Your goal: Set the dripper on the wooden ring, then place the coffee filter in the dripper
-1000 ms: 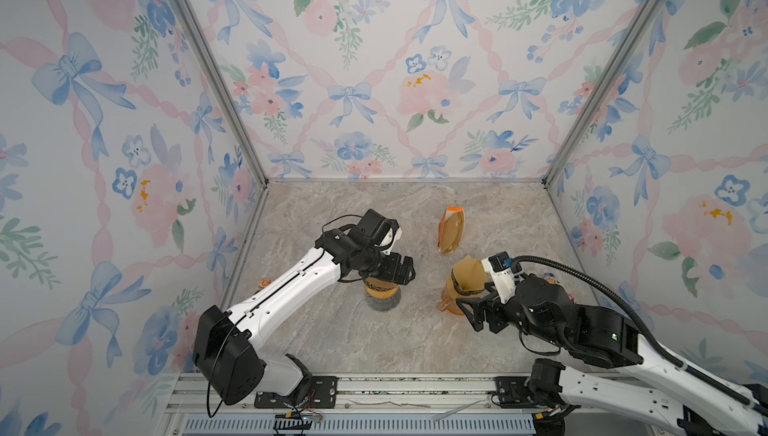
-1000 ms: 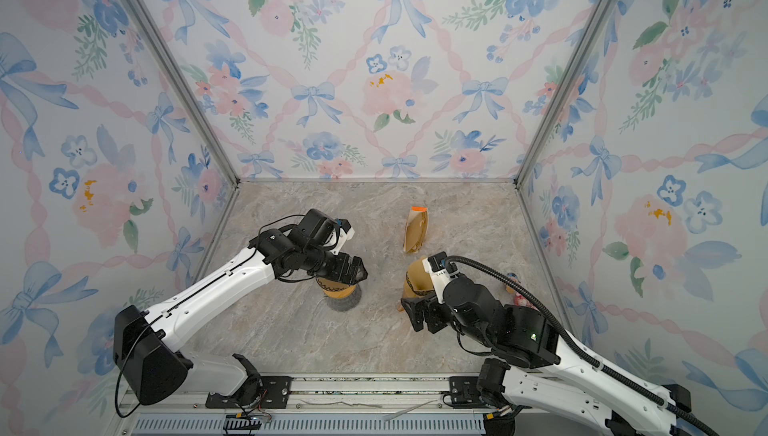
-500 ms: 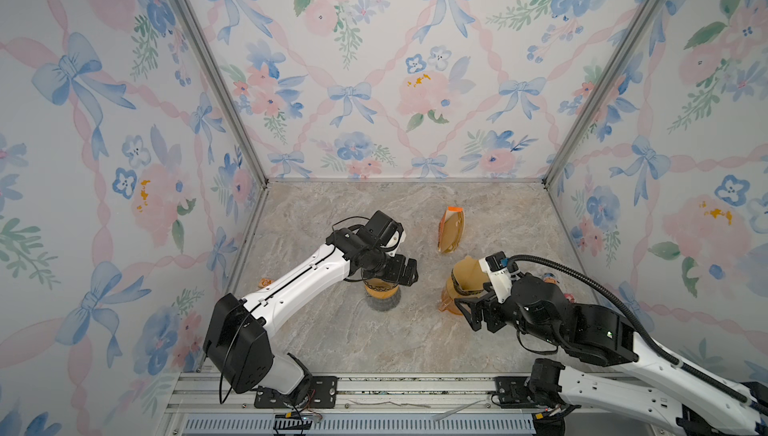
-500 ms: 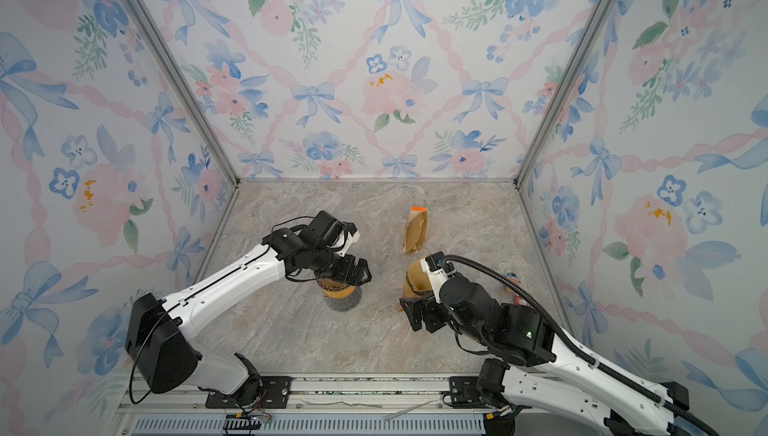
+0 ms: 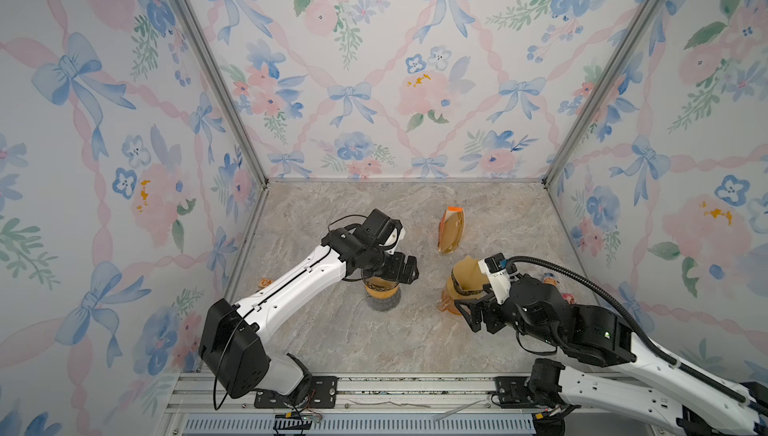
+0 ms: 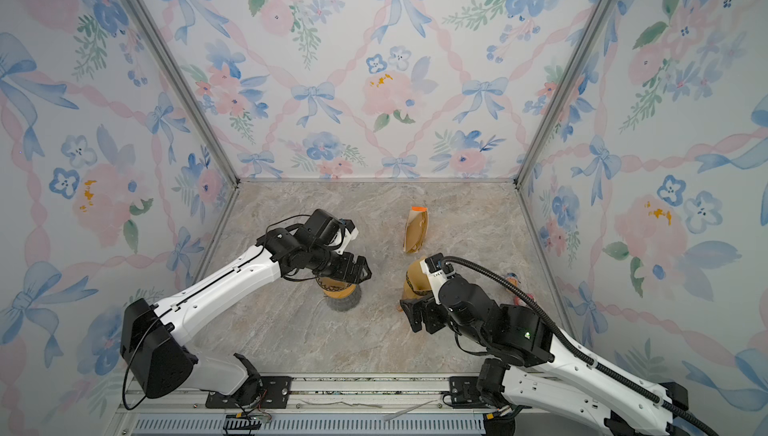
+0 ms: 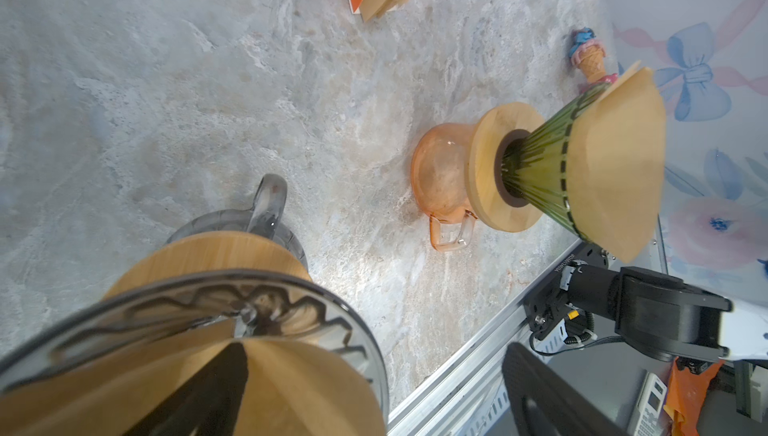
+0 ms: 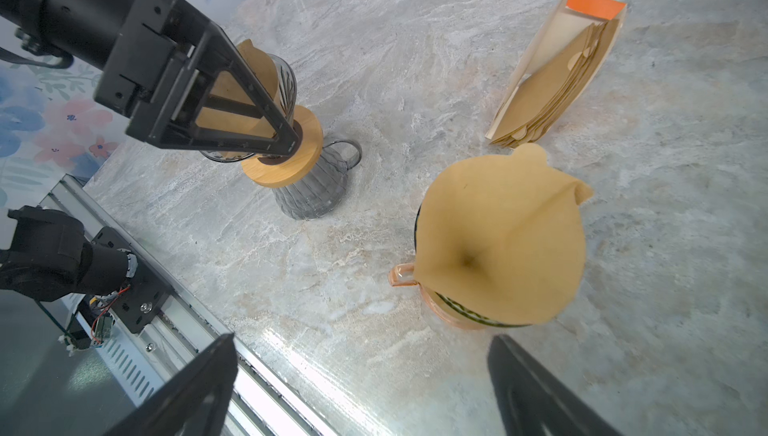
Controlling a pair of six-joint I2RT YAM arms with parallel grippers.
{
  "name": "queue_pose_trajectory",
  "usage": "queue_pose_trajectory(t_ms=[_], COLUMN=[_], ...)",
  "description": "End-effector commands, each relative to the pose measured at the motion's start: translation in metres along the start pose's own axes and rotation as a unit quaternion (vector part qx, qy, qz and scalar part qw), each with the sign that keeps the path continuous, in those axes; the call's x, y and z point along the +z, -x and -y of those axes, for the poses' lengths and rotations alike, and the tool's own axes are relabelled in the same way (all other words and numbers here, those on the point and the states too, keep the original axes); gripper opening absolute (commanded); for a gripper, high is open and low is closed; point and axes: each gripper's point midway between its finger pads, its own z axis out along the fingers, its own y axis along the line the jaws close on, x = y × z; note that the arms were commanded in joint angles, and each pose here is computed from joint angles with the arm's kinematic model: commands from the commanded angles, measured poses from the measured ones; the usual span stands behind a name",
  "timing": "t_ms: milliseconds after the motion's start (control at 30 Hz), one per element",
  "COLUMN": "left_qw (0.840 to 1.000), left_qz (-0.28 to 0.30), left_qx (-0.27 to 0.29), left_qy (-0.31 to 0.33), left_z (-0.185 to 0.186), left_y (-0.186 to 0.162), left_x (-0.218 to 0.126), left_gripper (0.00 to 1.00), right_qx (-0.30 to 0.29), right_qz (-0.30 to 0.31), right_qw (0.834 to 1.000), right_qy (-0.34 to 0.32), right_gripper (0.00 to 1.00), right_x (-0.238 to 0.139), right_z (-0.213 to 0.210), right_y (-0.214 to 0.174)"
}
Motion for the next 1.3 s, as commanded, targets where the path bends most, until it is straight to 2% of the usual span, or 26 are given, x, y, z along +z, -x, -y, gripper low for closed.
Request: queue_pose_trajectory(t_ms=[0,200,400,600,733,867,1000,1100,1200,1267], left_qw=[1.0,0.999,0.998,0.998,0.998,0.999,0.999,0.998,0.997,0.997], left_qz=[0.01,0.031,0.044,0.054,0.052,0.021,0.027,0.038,0.04,0.04], left_qx=[0.018,0.031,0.033,0.022,0.02,0.018,0.033,0.05,0.063,0.067], left_qy=[-0.023,-0.022,-0.021,-0.001,-0.006,-0.02,-0.003,0.0,0.004,0.014], left_z=[0.011,0.014,0.014,0.007,0.007,0.01,0.008,0.011,0.011,0.009], left_y=[-0.002,-0.001,0.0,-0.005,-0.01,-0.017,-0.009,-0.002,0.001,0.002], left_x=[-0.014,-0.029,-0.039,-0.051,-0.053,-0.039,-0.036,-0.041,-0.043,-0.045], left_gripper=[0.98,0.98,0.9,0.89,0.9,0.94,0.95,0.91,0.78,0.74], right_qx=[0.008,0.007,0.009,0.011,0.009,0.008,0.007,0.005,0.002,0.003], right_qz=[-0.004,-0.006,-0.01,-0.01,-0.015,-0.017,-0.02,-0.022,-0.024,-0.025], right_qw=[1.0,1.0,1.0,1.0,1.0,1.0,1.0,1.0,1.0,1.0], right_qy=[-0.002,0.0,0.005,0.013,0.014,0.018,0.021,0.02,0.017,0.015], right_gripper=[0.96,0.96,0.96,0.96,0.96,0.96,0.96,0.96,0.96,0.96], right_x=[0.002,0.004,0.008,0.009,0.014,0.018,0.019,0.018,0.018,0.018], right_z=[0.003,0.001,-0.003,-0.007,-0.009,-0.013,-0.015,-0.015,-0.014,-0.014], right_y=[-0.004,-0.003,-0.004,-0.003,-0.003,-0.001,-0.001,0.0,-0.001,-0.001])
